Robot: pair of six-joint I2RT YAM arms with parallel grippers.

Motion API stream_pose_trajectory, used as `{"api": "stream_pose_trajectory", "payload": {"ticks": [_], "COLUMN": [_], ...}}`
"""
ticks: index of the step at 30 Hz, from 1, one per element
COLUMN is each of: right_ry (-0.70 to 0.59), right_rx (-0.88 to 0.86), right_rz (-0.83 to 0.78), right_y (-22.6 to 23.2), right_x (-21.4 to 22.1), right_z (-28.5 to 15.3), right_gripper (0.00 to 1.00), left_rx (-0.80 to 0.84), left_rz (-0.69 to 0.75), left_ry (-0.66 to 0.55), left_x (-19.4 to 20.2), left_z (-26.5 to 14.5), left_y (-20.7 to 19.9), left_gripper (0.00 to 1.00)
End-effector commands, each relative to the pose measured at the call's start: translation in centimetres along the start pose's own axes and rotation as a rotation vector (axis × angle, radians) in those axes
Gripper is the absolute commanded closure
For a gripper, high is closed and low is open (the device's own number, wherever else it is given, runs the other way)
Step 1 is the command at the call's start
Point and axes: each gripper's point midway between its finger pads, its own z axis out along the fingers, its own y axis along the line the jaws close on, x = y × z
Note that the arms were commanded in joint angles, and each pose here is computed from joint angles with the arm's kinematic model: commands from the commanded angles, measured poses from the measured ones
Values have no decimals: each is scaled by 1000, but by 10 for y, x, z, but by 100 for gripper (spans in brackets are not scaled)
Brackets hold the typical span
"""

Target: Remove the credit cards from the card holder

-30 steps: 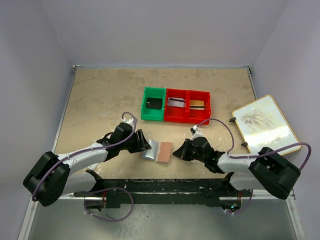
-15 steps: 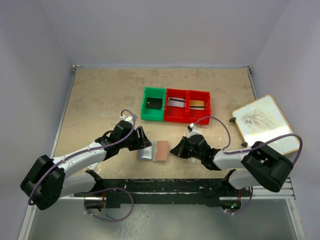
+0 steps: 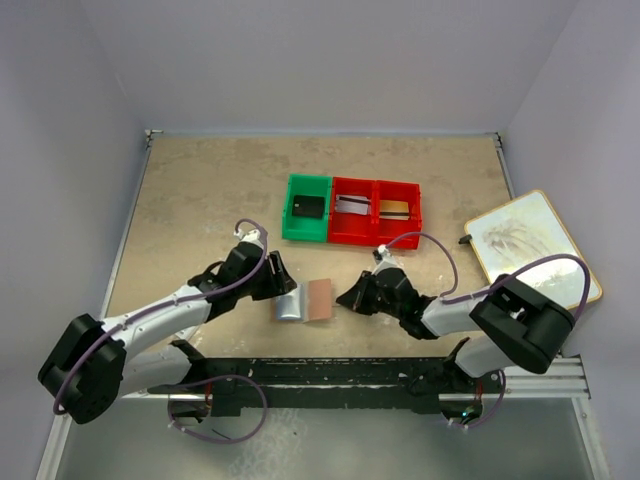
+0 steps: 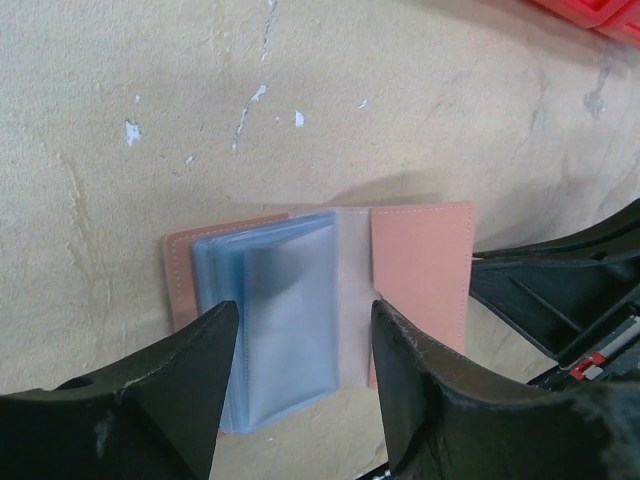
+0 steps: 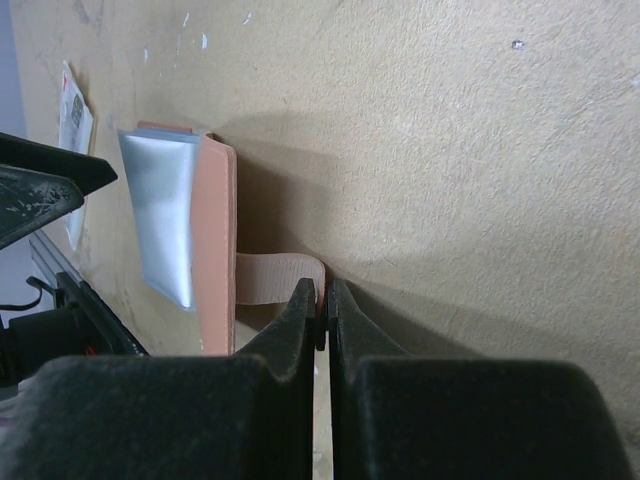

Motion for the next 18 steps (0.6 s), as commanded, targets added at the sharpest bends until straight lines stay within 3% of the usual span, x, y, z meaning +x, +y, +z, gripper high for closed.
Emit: {"api": "stream_pose_trajectory", "payload": {"ticks": [1,4,8,18], "right_ry": [76,72,69,70], "right_rx": [126,131,136,132], "right_rz": [-25,-18,3,2], "right_y": [-39,-39,-40,-42], "right_x": [23,23,23,25], "right_z": [-3,-3,-3,-3], "right_gripper": [100,100,100,100], "left_rx": [82,97,-3,54], "left_rz": [14,13,6,8], "left_ry": [-77,-47,-26,14], "left_x": [-23,-18,-12,-4], "left_z": [-5,0,8,11], "left_y": [-26,-29,-9,-19], "left_gripper": [46,48,49,50]}}
